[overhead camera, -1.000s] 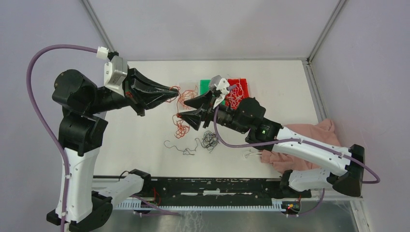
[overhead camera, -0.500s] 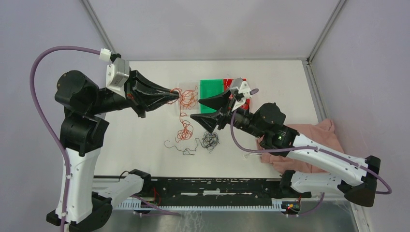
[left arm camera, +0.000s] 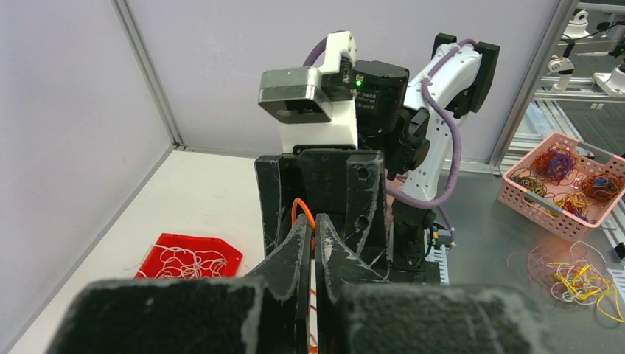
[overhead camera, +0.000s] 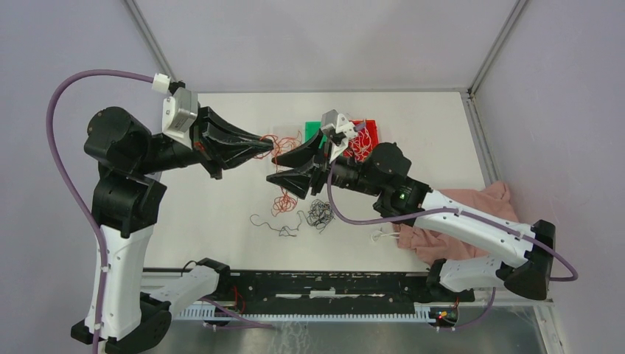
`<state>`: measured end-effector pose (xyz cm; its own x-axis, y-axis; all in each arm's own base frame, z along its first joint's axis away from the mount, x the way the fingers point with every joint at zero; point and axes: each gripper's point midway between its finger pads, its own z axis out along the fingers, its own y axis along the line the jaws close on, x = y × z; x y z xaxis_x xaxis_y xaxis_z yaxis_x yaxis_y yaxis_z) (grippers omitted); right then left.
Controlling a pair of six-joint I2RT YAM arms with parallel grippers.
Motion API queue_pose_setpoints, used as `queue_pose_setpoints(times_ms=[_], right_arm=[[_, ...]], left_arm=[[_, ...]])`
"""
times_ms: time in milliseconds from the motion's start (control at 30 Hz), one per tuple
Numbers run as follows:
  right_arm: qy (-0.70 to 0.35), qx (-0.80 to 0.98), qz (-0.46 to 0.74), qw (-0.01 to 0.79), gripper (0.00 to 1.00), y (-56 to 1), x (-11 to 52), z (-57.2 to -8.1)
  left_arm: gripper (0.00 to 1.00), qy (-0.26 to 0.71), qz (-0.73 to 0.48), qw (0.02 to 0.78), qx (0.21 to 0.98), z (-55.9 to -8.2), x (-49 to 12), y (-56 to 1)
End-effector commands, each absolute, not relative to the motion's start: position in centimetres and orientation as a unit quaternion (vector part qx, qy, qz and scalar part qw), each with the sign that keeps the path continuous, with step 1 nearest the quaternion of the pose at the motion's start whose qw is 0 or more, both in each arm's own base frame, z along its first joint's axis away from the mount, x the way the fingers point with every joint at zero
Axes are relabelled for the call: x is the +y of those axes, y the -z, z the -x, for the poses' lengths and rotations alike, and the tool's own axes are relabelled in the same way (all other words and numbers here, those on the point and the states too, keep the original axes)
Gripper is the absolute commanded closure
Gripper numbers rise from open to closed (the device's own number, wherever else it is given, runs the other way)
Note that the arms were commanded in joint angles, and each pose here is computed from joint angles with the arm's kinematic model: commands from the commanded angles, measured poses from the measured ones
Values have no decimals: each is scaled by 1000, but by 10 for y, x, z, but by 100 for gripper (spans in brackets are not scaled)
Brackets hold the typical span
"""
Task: Untangle the cables
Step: Untie the cable.
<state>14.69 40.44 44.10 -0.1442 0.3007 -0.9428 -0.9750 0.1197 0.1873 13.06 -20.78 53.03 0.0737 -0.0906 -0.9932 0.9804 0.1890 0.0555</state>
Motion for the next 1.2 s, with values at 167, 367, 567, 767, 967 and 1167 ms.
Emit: queue_pose_setpoints(times_ms=[167, 367, 567, 767, 967, 1167], right_arm=[[-584, 476, 317, 576, 61, -464, 418, -156], [-602, 495, 303, 548, 68, -439, 430, -159], [-616, 526, 283, 514, 70, -404, 449, -166], [-620, 545, 260, 501, 71, -381, 460, -174], [-620, 562, 243, 491, 72, -361, 462, -178], [-611, 597, 225, 468, 74, -317, 460, -180]], left_arm=[[97, 449, -464, 599, 473, -122, -207, -538], [97, 452, -464, 603, 466, -121, -207, -543], [97, 452, -465, 605, 462, -120, -207, -549], [97, 459, -461, 608, 454, -115, -207, -557], [97, 455, -463, 615, 447, -114, -206, -563], [97, 431, -464, 644, 429, -114, -203, -580]])
